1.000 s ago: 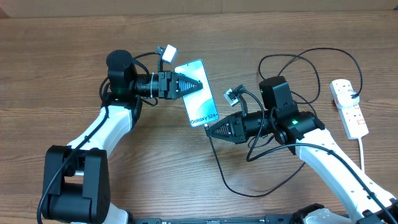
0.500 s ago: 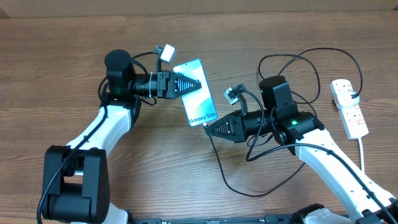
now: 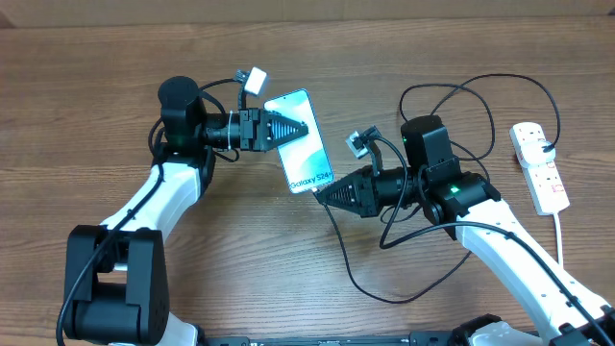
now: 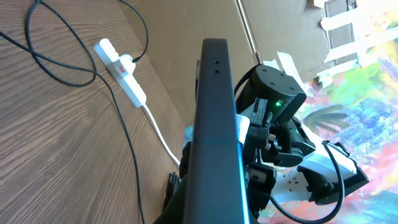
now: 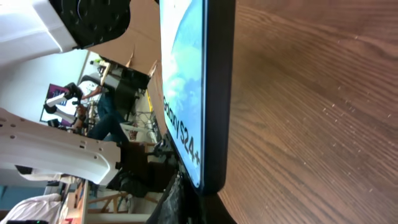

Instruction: Plug charger to phone and switch on socket

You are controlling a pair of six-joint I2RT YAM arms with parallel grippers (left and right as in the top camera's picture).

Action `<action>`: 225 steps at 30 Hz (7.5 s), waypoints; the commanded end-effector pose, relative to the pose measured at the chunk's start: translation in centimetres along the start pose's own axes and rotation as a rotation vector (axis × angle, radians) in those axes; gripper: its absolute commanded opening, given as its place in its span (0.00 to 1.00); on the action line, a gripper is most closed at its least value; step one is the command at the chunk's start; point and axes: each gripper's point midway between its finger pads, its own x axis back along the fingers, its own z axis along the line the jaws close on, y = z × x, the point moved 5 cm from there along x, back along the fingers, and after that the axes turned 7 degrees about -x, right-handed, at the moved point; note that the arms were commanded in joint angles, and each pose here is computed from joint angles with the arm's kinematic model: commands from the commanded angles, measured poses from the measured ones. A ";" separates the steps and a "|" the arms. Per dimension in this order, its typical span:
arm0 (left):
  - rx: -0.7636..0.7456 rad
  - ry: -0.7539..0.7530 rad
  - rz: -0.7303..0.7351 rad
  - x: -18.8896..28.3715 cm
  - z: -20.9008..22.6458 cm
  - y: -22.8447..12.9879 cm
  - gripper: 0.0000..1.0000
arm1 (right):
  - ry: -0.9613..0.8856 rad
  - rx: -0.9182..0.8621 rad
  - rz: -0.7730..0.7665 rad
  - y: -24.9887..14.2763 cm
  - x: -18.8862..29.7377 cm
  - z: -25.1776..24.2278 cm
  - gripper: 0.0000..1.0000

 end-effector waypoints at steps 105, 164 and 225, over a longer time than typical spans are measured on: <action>-0.018 0.006 -0.028 4.2 0.1 0.7 0.04 | -1.160 -0.470 -0.083 -4.1 2.7 -20.5 1.00; -0.017 0.008 -0.031 4.1 0.1 0.7 0.04 | -1.165 -0.763 -0.092 -5.3 3.7 -20.5 0.29; -0.124 -0.017 0.002 0.2 -1.2 0.8 0.04 | 0.162 0.044 0.191 -1.7 -0.3 -0.7 0.04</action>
